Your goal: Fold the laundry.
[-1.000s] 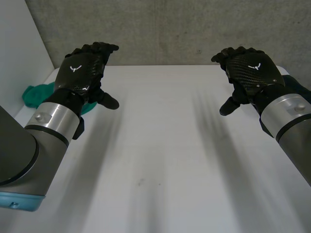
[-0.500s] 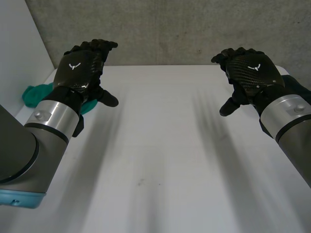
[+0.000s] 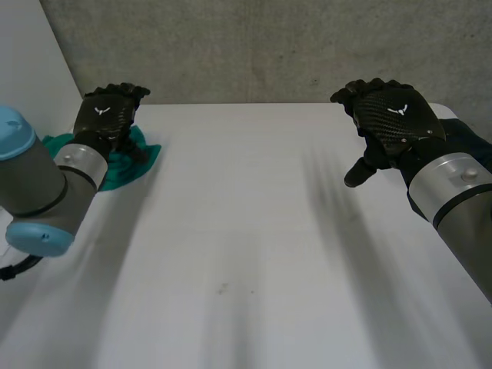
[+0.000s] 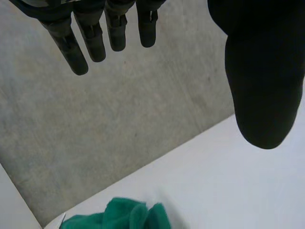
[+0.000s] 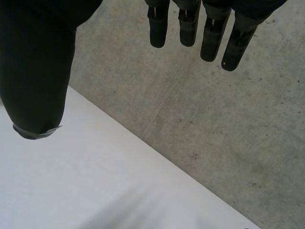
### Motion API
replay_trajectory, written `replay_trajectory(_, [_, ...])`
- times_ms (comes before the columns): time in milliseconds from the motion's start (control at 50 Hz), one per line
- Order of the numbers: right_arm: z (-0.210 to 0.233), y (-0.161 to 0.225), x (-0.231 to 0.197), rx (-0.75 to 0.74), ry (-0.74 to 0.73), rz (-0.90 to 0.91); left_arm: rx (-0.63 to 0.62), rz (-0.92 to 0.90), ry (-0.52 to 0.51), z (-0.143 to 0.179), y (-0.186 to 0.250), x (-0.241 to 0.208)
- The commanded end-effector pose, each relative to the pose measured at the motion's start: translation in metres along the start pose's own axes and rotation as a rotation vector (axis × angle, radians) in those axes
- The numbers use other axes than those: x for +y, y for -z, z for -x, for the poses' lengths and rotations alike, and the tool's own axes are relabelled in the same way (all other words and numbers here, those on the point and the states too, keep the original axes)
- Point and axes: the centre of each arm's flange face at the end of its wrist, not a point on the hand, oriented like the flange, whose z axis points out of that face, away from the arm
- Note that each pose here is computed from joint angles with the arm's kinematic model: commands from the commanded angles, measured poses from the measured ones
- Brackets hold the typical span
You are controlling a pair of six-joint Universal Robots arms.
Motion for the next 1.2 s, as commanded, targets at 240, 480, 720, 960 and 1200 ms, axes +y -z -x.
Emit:
replay_trajectory(240, [0.001,-0.003,0.009,-0.008,-0.002,0.024,-0.118,0.089,-0.241,0.104,-0.080,0.121])
replay_trajectory(480, [0.003,-0.007,0.018,-0.014,0.004,0.052,-0.156,0.106,-0.257,0.122,-0.088,0.148])
replay_trajectory(720, [0.002,-0.008,0.017,-0.011,0.029,0.049,-0.139,-0.086,-0.280,0.050,-0.061,0.030])
replay_trajectory(960, [-0.010,-0.014,0.007,0.030,0.031,0.022,0.307,-0.073,0.087,-0.123,0.069,-0.033])
replay_trajectory(1200, [-0.019,-0.016,0.010,0.039,0.054,0.061,0.465,0.045,0.065,-0.177,0.099,-0.012])
